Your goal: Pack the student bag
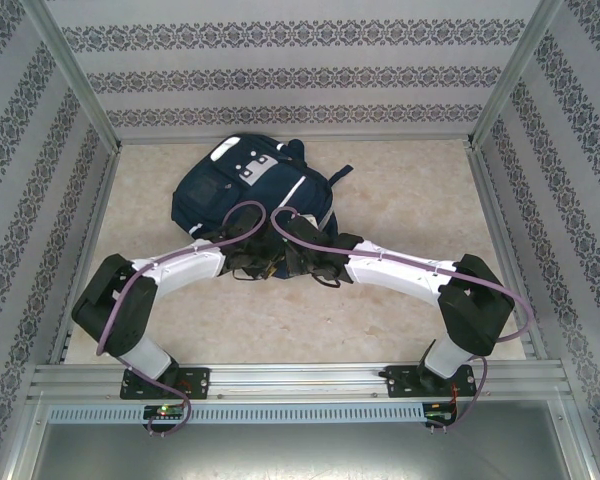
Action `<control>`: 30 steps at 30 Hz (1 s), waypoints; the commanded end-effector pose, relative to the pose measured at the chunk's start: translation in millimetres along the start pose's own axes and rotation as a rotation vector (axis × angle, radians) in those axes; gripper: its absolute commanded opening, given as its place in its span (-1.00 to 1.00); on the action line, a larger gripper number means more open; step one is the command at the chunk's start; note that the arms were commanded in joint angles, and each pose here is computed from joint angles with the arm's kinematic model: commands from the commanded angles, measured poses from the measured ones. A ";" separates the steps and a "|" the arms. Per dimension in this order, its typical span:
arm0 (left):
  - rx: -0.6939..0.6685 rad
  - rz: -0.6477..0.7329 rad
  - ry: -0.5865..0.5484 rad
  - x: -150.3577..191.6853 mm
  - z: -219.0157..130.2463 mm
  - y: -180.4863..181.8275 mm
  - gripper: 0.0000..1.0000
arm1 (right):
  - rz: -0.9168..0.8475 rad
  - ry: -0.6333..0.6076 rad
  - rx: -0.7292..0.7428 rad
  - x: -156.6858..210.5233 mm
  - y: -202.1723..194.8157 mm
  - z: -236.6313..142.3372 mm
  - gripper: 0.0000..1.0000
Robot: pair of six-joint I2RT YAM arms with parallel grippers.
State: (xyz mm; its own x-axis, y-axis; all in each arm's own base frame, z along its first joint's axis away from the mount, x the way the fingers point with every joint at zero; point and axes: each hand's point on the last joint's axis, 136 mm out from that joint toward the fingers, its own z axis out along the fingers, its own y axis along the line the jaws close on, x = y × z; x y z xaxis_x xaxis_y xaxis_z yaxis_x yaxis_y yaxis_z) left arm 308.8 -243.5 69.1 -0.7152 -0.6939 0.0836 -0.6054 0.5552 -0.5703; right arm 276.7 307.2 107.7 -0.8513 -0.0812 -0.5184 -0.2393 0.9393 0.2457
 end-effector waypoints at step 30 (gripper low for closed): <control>-0.069 0.018 -0.166 -116.4 -101.8 58.2 -1.00 | 0.010 -0.025 -0.062 -27.4 20.1 2.6 -0.86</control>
State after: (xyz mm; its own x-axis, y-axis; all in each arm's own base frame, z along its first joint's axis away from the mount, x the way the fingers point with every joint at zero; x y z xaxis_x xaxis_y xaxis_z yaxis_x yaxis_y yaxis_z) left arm 306.0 -53.4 95.6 -0.5795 -0.8101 -0.0891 -0.7198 0.5601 -0.4101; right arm 298.4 312.9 120.3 -0.8409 -0.0516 -0.5387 -0.2345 0.9318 0.2770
